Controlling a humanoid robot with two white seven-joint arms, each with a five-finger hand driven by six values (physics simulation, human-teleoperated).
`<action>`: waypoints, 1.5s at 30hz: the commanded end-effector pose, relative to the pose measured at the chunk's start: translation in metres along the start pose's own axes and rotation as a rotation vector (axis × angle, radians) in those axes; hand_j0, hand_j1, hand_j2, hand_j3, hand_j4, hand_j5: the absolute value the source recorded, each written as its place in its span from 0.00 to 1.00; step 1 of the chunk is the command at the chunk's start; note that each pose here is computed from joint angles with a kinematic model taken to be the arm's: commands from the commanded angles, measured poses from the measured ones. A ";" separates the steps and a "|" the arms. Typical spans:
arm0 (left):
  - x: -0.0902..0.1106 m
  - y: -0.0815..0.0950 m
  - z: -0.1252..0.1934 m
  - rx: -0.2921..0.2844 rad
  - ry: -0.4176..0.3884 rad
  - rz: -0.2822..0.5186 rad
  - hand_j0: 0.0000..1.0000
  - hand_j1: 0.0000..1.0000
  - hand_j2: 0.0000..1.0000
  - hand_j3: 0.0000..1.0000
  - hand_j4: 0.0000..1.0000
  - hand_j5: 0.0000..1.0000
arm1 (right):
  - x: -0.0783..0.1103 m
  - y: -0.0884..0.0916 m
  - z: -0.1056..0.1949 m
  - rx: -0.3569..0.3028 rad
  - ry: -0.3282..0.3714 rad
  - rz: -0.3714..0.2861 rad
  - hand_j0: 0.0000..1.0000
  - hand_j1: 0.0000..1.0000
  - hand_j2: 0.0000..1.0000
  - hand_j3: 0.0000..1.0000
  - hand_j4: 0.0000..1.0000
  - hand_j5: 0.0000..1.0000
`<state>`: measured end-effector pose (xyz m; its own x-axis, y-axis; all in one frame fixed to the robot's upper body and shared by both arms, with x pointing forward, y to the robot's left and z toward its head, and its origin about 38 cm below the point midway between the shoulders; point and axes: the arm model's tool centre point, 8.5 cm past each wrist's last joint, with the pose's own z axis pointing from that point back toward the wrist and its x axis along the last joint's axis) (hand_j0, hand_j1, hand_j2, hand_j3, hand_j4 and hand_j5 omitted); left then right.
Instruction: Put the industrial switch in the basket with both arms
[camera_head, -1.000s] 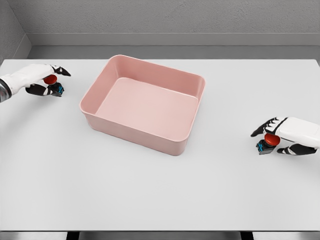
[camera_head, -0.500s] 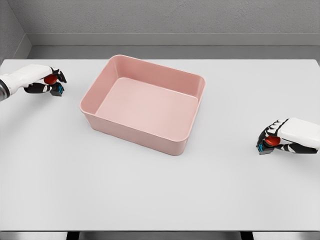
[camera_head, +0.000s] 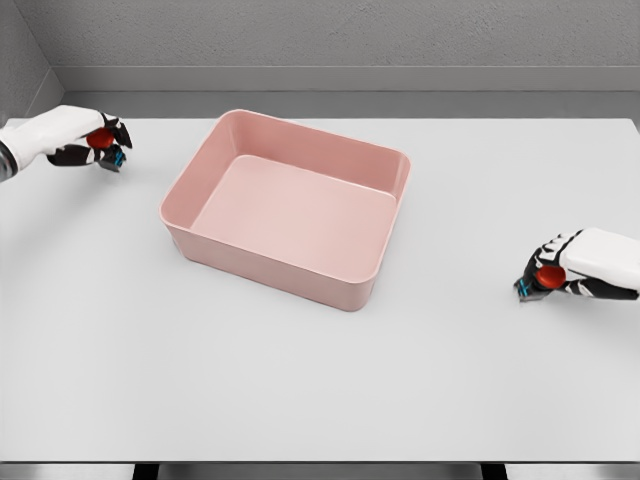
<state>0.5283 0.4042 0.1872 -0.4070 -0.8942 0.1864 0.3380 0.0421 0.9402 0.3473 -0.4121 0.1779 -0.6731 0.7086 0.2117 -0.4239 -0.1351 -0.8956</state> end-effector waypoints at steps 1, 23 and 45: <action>0.001 0.001 0.000 0.007 -0.001 0.006 0.49 0.49 0.49 0.49 0.49 0.49 | -0.001 -0.006 0.000 -0.016 0.003 0.002 0.52 0.52 0.52 0.52 0.52 0.52; 0.038 0.039 -0.032 0.074 -0.088 -0.012 0.49 0.49 0.49 0.49 0.49 0.49 | -0.004 -0.062 -0.003 -0.068 0.008 0.094 0.50 0.50 0.50 0.50 0.50 0.50; 0.094 0.075 -0.052 0.151 -0.237 -0.075 0.49 0.49 0.49 0.49 0.49 0.49 | 0.020 -0.118 -0.051 -0.142 -0.107 0.183 0.50 0.50 0.50 0.50 0.50 0.50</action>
<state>0.5595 0.3063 0.2557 -0.6055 -0.7802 0.1571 0.1878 0.0517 0.9808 0.4143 -0.3498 0.2689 -0.7915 0.6076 0.0664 -0.2025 -0.1582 -0.9664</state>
